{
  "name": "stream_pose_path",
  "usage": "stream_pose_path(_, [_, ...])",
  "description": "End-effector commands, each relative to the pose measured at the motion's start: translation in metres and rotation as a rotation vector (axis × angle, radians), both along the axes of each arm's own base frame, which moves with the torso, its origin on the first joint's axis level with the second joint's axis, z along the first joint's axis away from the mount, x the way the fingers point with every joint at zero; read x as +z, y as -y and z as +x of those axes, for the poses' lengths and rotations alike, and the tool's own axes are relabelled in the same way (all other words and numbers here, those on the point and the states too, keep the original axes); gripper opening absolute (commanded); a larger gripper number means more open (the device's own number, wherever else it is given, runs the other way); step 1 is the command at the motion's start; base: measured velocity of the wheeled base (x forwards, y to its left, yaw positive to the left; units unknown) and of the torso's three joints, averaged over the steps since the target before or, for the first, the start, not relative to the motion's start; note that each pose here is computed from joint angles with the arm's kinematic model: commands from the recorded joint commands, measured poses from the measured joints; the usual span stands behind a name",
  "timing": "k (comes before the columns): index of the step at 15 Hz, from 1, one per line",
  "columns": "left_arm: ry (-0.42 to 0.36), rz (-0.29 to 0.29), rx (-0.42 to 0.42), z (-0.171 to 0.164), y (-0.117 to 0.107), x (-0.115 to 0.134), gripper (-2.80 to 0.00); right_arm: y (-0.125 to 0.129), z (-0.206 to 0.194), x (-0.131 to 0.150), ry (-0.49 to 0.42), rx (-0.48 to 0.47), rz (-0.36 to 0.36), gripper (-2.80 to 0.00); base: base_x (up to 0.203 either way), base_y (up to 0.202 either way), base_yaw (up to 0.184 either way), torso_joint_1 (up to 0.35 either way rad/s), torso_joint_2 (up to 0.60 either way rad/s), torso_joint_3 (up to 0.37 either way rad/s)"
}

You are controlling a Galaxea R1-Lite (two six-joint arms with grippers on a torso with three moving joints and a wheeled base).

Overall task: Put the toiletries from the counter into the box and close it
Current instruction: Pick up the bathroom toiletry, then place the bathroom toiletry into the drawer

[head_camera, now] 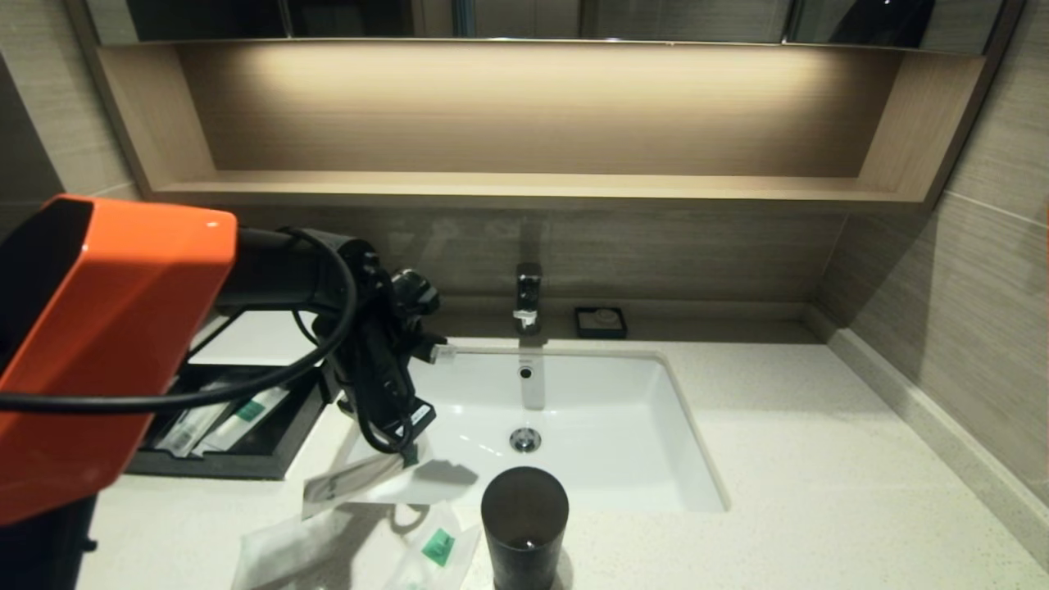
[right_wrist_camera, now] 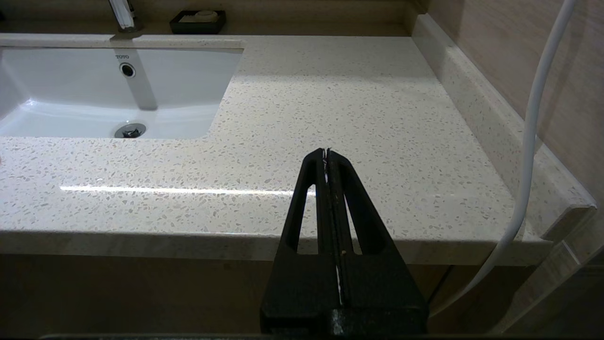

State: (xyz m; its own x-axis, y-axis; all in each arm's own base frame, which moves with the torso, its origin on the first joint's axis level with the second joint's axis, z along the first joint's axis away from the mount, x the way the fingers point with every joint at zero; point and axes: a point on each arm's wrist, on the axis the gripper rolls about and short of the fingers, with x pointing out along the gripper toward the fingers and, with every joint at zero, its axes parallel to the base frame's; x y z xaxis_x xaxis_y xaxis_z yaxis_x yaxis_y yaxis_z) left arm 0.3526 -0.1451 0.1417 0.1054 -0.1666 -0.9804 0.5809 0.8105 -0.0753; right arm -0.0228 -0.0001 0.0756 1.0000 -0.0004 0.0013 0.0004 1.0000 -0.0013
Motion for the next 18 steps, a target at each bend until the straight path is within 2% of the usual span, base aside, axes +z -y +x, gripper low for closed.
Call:
stream_pose_path(1, [0.059, -0.025, 0.024, -0.004, -0.010, 0.024, -2.80, 0.000, 0.000, 0.000, -0.001, 0.000, 0.000, -2.80, 0.000, 0.000, 0.000, 0.000, 0.00, 0.000])
stream_pose_path(3, [0.112, -0.049, 0.085, -0.005, -0.026, 0.044, -2.80, 0.000, 0.000, 0.000, -0.001, 0.000, 0.000, -2.80, 0.000, 0.000, 0.000, 0.000, 0.00, 0.000])
stream_pose_path(10, [0.247, -0.094, 0.374, -0.014, -0.108, 0.093, -2.80, 0.000, 0.000, 0.000, -0.001, 0.000, 0.000, -2.80, 0.000, 0.000, 0.000, 0.000, 0.00, 0.000])
stream_pose_path(15, [0.319, -0.088, 0.524, -0.028, -0.159, 0.113, -2.80, 0.000, 0.000, 0.000, -0.001, 0.000, 0.000, -2.80, 0.000, 0.000, 0.000, 0.000, 0.00, 0.000])
stream_pose_path(18, [0.342, -0.075, 0.622, -0.030, -0.192, 0.115, -2.80, 0.000, 0.000, 0.000, -0.001, 0.000, 0.000, -2.80, 0.000, 0.000, 0.000, 0.000, 0.00, 0.000])
